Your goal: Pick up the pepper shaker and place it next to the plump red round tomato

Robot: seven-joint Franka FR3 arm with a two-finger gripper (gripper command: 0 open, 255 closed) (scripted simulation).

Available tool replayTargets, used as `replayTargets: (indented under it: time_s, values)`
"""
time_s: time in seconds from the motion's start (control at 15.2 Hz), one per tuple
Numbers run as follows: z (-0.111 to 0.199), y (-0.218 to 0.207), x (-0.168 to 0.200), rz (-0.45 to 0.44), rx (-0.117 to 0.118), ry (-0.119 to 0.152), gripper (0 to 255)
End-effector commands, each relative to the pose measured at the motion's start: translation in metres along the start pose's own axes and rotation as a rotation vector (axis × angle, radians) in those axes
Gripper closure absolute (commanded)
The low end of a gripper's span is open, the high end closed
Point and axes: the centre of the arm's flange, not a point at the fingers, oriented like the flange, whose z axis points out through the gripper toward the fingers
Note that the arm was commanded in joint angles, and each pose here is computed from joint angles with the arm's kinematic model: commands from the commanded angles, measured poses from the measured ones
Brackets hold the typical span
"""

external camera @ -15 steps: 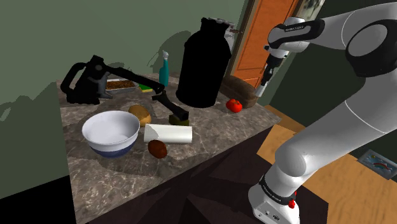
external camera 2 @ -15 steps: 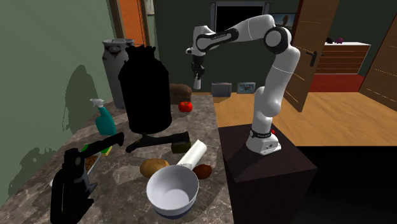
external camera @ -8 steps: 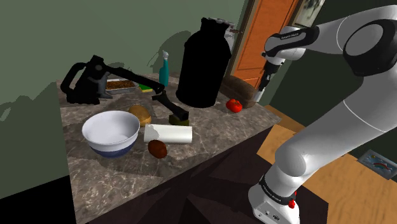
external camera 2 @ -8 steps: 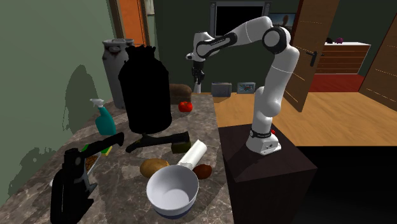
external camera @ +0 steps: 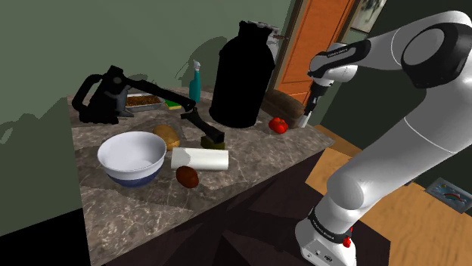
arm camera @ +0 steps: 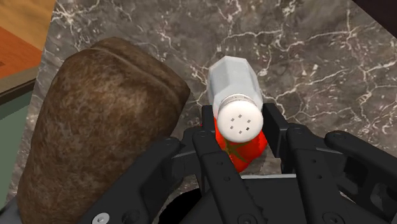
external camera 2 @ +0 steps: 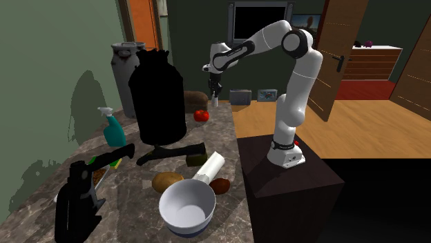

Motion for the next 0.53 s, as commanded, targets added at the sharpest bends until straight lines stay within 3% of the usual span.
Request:
replayTargets:
  time_s: [0.0,0.46]
  values:
    - [0.010,-0.001,-0.001,0.000,-0.001,0.000,255]
    - [0.047,-0.005,-0.001,0.000,-0.001,0.000,255]
